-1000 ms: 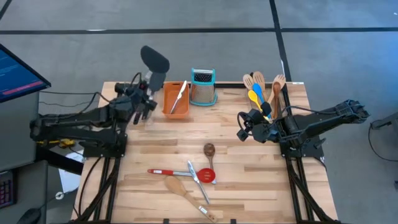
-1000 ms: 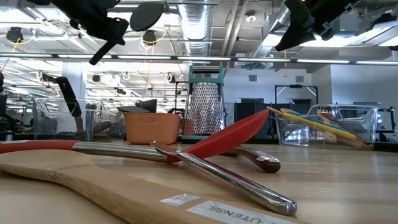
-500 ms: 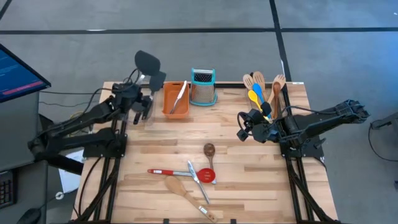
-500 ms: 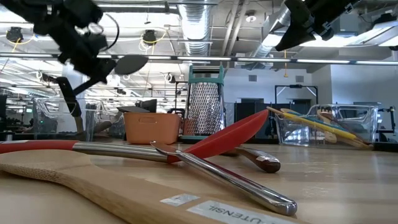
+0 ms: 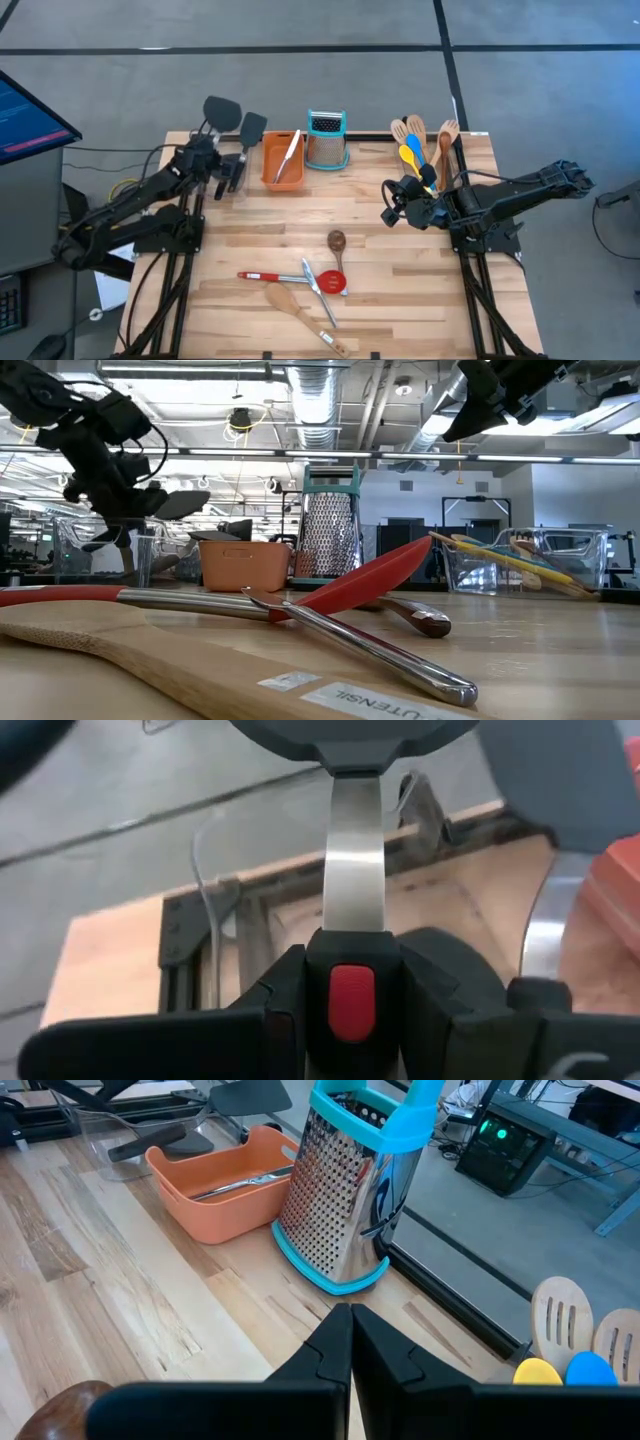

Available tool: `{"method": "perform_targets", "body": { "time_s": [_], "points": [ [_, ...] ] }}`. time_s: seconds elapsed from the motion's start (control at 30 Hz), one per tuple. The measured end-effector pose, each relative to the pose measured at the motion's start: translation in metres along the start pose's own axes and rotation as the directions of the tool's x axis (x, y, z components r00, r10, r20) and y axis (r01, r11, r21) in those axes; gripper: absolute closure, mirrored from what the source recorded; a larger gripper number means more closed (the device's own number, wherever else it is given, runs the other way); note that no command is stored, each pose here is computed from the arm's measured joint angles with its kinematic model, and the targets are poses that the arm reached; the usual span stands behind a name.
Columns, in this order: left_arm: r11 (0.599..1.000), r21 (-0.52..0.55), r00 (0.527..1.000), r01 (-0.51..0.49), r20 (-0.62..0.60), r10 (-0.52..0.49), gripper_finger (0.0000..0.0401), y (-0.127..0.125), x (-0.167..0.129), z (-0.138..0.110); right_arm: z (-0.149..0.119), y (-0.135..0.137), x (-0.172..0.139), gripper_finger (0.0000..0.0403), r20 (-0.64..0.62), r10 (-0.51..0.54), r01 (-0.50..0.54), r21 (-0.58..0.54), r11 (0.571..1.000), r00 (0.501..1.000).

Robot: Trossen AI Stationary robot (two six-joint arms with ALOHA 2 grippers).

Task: Pick & Place Kitchen Items
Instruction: Put the plastic spatula into the left transparent bin, then put the silver knife into the orange bin

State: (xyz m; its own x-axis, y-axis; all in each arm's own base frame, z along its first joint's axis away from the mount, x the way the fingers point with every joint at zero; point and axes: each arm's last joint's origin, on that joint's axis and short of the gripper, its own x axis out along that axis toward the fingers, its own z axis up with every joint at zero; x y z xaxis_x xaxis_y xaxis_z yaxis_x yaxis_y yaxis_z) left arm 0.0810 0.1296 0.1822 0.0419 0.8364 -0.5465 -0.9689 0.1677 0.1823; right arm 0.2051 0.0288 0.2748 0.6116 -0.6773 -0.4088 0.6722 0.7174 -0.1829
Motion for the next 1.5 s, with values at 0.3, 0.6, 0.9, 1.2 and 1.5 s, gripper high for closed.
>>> {"method": "perform_targets", "body": {
  "time_s": [0.3,0.6,0.9,1.2,1.5],
  "points": [
    [0.998,-0.062,0.999,0.024,-0.034,-0.026,0.0323,0.005,0.009,-0.016,0.000,0.000,0.000,0.0401,0.000,0.000,0.000,0.000,1.000,1.000],
    [0.997,-0.072,0.999,0.024,-0.028,-0.027,0.0301,0.005,0.010,-0.017,0.000,0.000,0.000,0.0401,0.000,0.000,0.000,0.000,1.000,1.000],
    [0.996,-0.086,1.000,0.013,-0.024,-0.015,0.0240,0.005,0.011,-0.018,0.000,0.000,0.000,0.0401,0.000,0.001,-0.001,0.000,1.000,1.000],
    [0.991,-0.122,0.995,0.049,0.095,-0.037,0.0205,0.004,0.010,-0.006,0.000,0.000,0.000,0.0401,-0.001,0.001,-0.001,0.000,1.000,1.000],
    [0.986,-0.141,0.989,0.089,0.128,-0.071,0.0245,0.002,0.005,-0.004,-0.001,-0.001,0.000,0.0401,-0.010,-0.004,0.003,-0.014,1.000,1.000]
  ]
}}
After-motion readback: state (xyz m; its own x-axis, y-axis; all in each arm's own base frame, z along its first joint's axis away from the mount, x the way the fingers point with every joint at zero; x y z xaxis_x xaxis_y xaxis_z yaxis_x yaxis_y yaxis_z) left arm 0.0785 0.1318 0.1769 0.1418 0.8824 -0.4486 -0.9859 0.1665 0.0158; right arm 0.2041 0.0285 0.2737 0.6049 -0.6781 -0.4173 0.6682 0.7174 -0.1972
